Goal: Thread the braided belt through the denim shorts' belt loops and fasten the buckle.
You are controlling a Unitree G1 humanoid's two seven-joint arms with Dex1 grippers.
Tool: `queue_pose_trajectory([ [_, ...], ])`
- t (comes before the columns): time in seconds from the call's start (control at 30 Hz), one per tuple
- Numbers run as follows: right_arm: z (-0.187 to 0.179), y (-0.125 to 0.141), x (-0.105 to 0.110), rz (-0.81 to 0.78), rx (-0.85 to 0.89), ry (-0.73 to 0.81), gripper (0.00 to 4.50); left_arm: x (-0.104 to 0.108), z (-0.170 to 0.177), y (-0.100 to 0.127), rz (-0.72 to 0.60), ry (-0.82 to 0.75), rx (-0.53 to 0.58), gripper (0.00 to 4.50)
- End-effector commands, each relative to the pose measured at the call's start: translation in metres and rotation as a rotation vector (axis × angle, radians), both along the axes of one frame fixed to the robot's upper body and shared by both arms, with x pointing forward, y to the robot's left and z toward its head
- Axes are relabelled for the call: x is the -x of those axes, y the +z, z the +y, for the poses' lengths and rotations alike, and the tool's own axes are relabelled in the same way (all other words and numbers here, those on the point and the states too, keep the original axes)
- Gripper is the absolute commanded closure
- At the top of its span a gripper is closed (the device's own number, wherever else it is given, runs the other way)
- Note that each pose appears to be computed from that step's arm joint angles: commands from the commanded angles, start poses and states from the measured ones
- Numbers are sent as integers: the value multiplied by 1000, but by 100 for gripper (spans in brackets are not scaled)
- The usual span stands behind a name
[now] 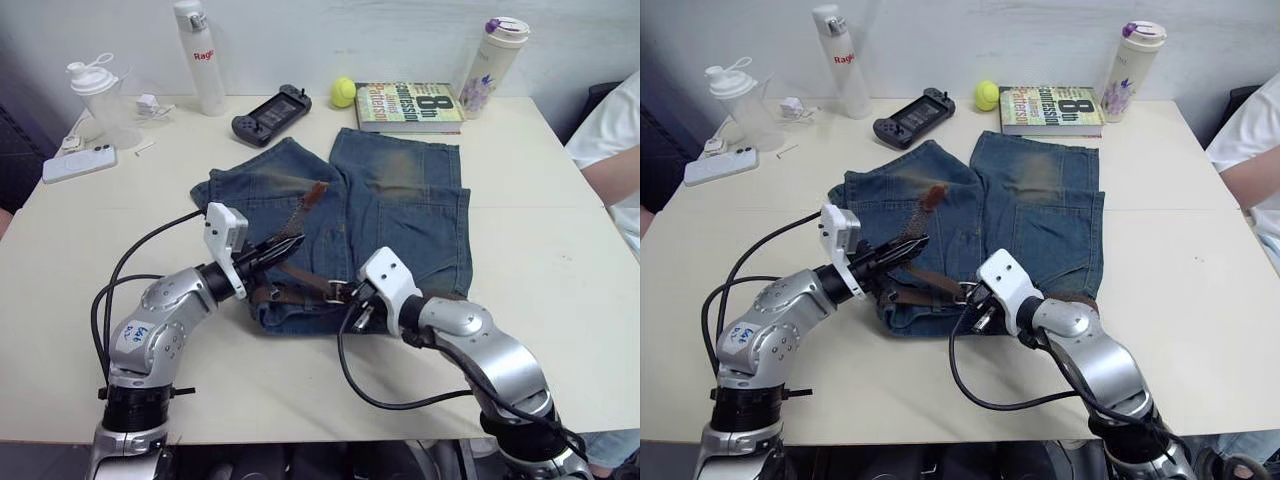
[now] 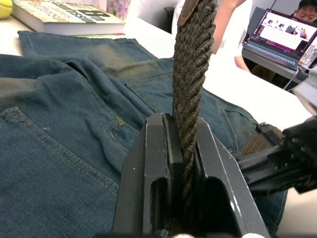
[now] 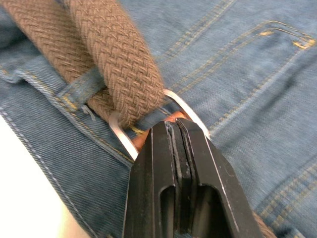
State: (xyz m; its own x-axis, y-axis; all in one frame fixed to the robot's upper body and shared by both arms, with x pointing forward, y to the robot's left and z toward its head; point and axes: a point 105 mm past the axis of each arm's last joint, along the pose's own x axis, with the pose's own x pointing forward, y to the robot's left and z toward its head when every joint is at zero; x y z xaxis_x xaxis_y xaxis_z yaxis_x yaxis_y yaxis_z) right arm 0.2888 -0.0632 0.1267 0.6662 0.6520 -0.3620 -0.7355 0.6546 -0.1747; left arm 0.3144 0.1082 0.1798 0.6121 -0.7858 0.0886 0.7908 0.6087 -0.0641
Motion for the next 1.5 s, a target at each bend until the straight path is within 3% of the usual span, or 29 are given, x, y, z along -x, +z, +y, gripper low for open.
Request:
queue_pose_trajectory([
  [0.03, -13, 11, 0, -34, 9, -46, 448, 3, -1, 11, -60, -6, -11, 450],
  [0.4, 4, 4, 2, -40, 67, 9, 448, 1, -1, 12, -62, 4, -20, 450],
  [0.67, 24, 14, 3, -93, 65, 86, 448, 1, -1, 10, -59, 9, -24, 450],
  [0.97, 13, 24, 2, -118, 89, 76, 448, 3, 1, 8, -57, 6, -29, 450],
  [1.5, 52, 0, -2, -112, 153, 179, 448, 2, -1, 8, -54, 7, -31, 450],
])
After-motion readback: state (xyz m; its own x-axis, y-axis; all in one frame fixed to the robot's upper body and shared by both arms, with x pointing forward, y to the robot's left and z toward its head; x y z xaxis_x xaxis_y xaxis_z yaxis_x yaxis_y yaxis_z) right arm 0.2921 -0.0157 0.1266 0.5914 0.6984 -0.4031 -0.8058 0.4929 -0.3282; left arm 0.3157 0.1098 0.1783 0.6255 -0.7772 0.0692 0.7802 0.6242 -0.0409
